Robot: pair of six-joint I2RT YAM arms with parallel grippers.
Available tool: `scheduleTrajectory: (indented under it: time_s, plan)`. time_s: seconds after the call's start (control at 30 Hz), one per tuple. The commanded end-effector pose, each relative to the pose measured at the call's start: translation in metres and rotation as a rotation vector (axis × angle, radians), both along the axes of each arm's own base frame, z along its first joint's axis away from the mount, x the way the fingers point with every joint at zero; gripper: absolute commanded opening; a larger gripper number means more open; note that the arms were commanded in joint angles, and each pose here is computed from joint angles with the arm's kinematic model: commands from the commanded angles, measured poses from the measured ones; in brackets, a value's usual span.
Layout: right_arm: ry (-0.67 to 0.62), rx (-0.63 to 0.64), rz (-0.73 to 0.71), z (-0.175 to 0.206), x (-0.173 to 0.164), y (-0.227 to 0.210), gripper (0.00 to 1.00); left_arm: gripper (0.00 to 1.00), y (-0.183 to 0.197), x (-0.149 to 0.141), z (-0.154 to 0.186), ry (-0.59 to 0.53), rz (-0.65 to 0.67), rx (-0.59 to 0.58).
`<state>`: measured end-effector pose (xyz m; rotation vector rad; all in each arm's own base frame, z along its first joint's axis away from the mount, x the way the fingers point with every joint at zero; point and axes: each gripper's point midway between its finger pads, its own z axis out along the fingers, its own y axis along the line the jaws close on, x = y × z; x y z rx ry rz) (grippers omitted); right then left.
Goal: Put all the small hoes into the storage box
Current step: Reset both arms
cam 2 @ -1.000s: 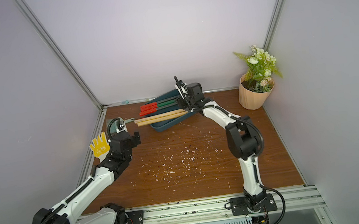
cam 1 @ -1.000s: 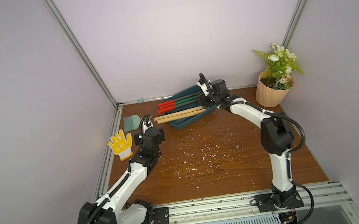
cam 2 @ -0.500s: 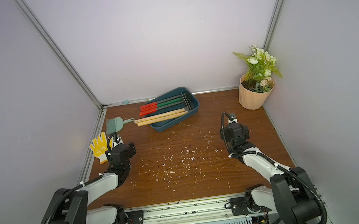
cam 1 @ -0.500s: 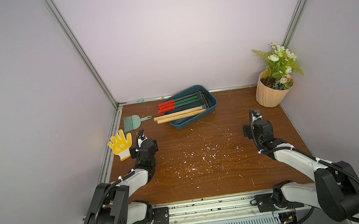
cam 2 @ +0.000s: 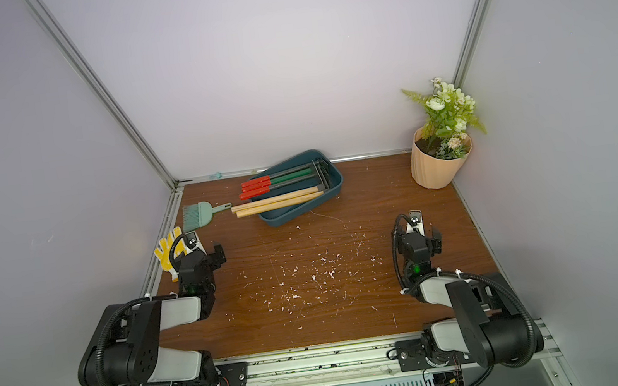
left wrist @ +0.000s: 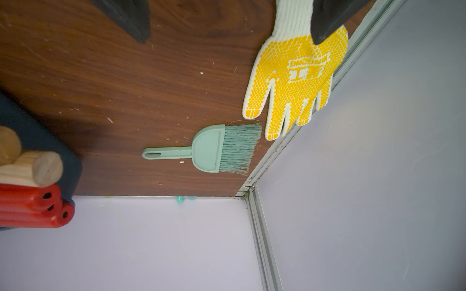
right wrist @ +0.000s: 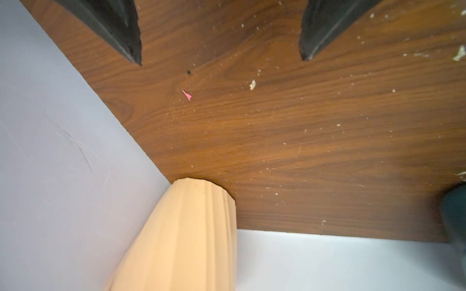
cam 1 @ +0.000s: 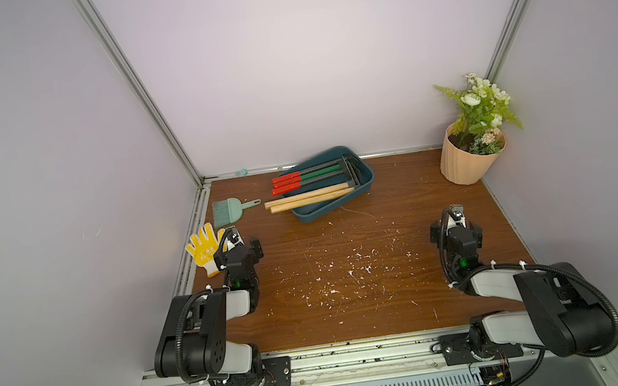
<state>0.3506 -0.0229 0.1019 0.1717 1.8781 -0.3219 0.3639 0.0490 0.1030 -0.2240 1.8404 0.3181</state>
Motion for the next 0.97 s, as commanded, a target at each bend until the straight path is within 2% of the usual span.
scheduleTrajectory:
  time_s: [0.0,0.1,0.23,0.3,0.93]
  plan:
    - [-0.148,0.021,0.128,0.033,0.032,0.022,1.00,1.00,-0.016,0.010,0.016,-0.091,-0.109,-0.022]
    - [-0.151,0.033,0.153,0.030,0.031,0.023,1.00,1.00,-0.020,0.011,0.015,-0.086,-0.143,-0.018]
    - [-0.217,0.041,0.182,0.029,0.022,0.023,1.00,1.00,-0.021,0.012,0.014,-0.085,-0.145,-0.017]
    - [-0.180,0.052,0.166,0.025,0.024,0.020,1.00,1.00,-0.021,0.011,0.014,-0.083,-0.145,-0.017]
    - [-0.176,0.064,0.180,0.025,0.027,0.020,1.00,1.00,-0.021,0.012,0.015,-0.086,-0.145,-0.016]
